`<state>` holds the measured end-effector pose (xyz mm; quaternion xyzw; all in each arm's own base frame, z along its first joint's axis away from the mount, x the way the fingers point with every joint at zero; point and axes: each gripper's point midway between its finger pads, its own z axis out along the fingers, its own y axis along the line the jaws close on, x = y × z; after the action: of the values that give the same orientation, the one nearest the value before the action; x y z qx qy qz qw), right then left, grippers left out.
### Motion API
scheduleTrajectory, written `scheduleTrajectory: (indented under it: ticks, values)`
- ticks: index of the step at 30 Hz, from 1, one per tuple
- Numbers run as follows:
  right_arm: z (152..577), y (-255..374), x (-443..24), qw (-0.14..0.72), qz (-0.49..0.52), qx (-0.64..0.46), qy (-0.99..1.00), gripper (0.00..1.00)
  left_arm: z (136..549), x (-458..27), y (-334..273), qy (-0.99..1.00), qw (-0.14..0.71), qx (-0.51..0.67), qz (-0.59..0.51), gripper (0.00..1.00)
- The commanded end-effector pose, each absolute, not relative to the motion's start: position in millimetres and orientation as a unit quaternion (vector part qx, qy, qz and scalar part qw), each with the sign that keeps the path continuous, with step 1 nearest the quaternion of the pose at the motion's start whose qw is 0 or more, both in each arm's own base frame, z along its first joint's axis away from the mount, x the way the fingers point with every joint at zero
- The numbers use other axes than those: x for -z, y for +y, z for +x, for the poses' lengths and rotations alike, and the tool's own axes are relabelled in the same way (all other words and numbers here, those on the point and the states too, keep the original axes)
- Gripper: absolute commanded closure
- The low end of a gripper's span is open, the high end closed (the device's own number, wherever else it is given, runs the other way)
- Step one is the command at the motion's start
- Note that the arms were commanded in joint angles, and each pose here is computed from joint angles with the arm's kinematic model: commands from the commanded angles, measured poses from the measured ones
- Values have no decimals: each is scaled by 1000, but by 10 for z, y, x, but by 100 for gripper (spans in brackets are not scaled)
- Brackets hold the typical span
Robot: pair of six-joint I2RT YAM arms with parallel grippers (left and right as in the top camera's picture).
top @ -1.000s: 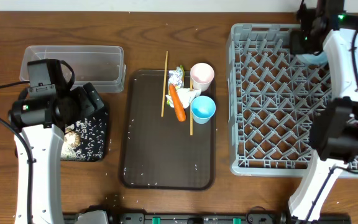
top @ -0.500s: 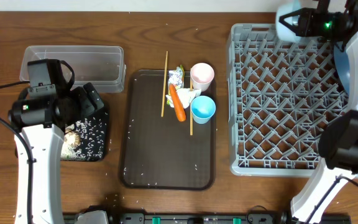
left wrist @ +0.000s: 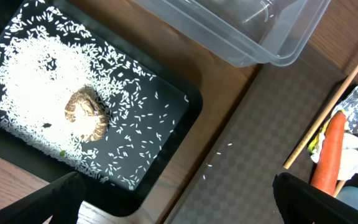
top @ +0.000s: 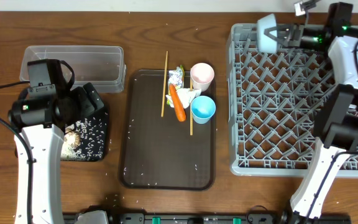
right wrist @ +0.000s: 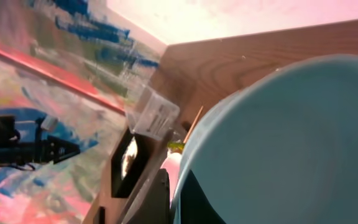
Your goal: Sort waste into correct bins and load items into the dishwasher rack
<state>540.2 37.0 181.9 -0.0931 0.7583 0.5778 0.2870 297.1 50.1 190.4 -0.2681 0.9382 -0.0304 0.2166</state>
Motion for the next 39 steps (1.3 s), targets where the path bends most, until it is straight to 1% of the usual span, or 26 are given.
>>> scheduleTrajectory:
  ticks: [1, 7, 15, 16, 19, 22, 26, 30, 33, 37, 39]
  values:
    - [5395, 95, -1809, 298, -73, -584, 751, 99, 2975, -1969, 536, 936, 226, 24, -267, 2]
    - [5374, -99, -1780, 300, -51, -577, 758, 99, 2976, -1969, 536, 936, 227, 24, -267, 2]
    - [5335, -139, -1632, 285, -34, -553, 783, 98, 2975, -1969, 537, 936, 226, 24, -267, 2]
    - [5336, -155, -1605, 282, -30, -547, 788, 95, 2975, -1969, 536, 936, 226, 24, -267, 2]
    - [5335, -246, -1537, 279, -17, -531, 800, 79, 2975, -1969, 536, 936, 226, 24, -267, 2]
    - [5325, -380, -1504, 278, 2, -523, 806, 74, 2975, -1969, 537, 936, 226, 24, -267, 2]
    - [5320, -574, -1502, 282, 26, -515, 809, 65, 2975, -1969, 536, 936, 226, 24, -267, 2]
    - [5307, -726, -1533, 290, 37, -483, 825, 51, 2975, -1969, 536, 936, 226, 24, -267, 2]
    - [5297, -784, -1668, 304, 34, -455, 836, 38, 2975, -1969, 536, 936, 226, 24, -267, 2]
    - [5268, -844, -1950, 330, 24, -405, 852, 29, 2975, -1969, 537, 936, 226, 24, -267, 2]
    - [5247, -859, -2100, 344, 19, -383, 857, 27, 2975, -1969, 537, 936, 226, 24, -267, 2]
